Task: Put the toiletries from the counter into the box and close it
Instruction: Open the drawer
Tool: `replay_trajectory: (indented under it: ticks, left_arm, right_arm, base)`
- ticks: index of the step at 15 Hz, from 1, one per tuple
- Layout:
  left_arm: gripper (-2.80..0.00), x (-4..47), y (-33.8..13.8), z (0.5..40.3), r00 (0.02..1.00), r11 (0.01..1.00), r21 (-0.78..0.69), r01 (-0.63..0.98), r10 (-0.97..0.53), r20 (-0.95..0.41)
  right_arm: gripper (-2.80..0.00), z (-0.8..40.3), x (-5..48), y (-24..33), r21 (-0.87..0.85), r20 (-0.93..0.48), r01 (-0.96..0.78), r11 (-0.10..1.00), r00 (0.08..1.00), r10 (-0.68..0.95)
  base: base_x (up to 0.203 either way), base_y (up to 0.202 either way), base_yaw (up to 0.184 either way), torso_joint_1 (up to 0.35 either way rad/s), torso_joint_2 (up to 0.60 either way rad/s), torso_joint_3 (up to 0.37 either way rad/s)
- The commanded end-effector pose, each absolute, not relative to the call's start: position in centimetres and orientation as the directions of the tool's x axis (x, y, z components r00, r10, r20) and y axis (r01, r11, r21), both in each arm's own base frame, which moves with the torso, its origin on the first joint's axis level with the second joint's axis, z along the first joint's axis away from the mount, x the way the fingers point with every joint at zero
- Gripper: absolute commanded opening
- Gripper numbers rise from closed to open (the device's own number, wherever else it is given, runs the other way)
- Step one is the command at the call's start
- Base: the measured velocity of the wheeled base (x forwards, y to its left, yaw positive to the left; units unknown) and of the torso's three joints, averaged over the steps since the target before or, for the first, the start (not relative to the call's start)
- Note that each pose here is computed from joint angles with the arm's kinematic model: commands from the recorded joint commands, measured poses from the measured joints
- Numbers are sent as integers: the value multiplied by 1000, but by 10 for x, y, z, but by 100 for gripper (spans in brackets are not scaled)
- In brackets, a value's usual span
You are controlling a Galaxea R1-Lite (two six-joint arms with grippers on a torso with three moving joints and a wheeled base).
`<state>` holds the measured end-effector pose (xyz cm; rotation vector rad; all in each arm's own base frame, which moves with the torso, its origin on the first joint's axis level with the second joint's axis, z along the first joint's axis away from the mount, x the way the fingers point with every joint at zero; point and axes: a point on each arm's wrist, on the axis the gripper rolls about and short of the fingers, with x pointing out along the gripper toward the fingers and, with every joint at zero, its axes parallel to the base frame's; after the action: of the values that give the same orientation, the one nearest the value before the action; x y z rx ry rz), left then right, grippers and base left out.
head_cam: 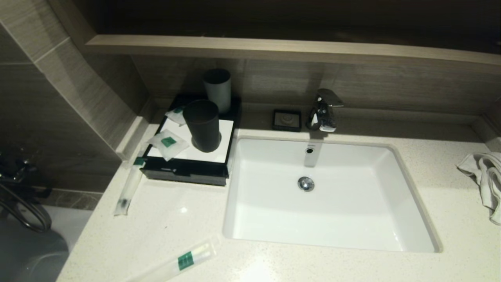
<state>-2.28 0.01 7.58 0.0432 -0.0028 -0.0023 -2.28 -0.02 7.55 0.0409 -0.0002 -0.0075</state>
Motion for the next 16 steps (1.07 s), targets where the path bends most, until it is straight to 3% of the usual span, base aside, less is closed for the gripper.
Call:
replay_trajectory:
  ticks: [1, 8, 16]
  left_arm:
    - [-280, -23, 0, 76, 1000, 999, 44, 3, -3, 2]
    - [-280, -24, 0, 80, 1000, 998, 56, -5, 4, 15]
    - [-280, -50, 0, 135, 986, 996, 89, -12, -3, 164]
  right_arm:
    - [-280, 75, -23, 0, 41, 0, 8, 999, 1000, -8]
    - [-280, 75, -23, 0, 41, 0, 8, 999, 1000, -8]
    - [-280, 75, -23, 0, 41, 0, 8, 999, 1000, -8]
  base:
    - [0, 0, 0, 0, 0, 0]
    - [0, 0, 0, 0, 0, 0]
    - [0, 0, 0, 0, 0, 0]
